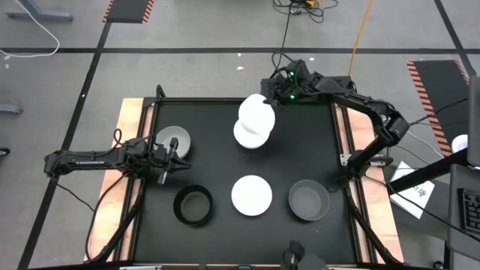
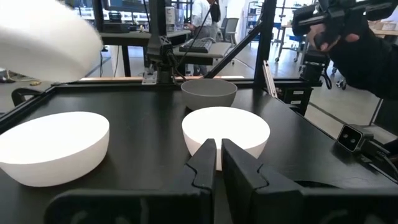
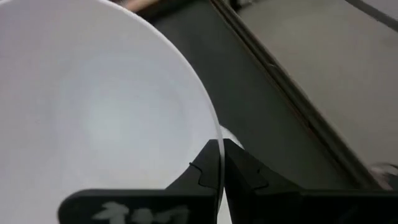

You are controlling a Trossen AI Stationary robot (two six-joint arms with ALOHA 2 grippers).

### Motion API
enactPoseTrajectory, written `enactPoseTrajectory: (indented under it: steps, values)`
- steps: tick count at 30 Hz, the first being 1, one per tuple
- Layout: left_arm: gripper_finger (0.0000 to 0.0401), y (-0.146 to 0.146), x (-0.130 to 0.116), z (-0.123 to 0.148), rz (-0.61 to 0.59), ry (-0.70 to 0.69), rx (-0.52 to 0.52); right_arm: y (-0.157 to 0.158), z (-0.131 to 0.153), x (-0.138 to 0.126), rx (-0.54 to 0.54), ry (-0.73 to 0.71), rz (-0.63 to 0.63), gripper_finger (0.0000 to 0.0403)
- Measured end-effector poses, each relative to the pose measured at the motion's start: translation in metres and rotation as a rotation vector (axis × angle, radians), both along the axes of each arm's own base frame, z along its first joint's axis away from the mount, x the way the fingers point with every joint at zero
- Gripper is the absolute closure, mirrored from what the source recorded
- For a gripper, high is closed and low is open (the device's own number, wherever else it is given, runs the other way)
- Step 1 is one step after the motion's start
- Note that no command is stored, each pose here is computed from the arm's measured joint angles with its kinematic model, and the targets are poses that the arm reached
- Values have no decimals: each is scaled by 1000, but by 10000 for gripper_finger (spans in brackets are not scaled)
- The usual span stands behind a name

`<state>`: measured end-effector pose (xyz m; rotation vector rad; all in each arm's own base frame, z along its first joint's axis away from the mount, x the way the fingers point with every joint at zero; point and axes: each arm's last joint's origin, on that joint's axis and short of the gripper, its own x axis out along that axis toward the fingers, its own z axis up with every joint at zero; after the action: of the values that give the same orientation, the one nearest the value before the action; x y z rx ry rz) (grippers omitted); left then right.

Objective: Nest bowls inside each other
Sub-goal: Stack the top right white bowl on the top middle white bowl

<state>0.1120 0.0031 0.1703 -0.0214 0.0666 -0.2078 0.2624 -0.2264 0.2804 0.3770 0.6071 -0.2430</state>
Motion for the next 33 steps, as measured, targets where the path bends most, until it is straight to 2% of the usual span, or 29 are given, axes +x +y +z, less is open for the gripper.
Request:
enactPoseTrajectory:
  steps: [18,25,33]
  values:
    - [375,0,0,0,1,-2,6,-19,12,31,65,107,13,403]
    - [375,0,0,0,3,-1,7,-23,11,50,112,194,35,403]
    - [375,0,0,-2,2,17,11,-20,10,63,88,360,7,403]
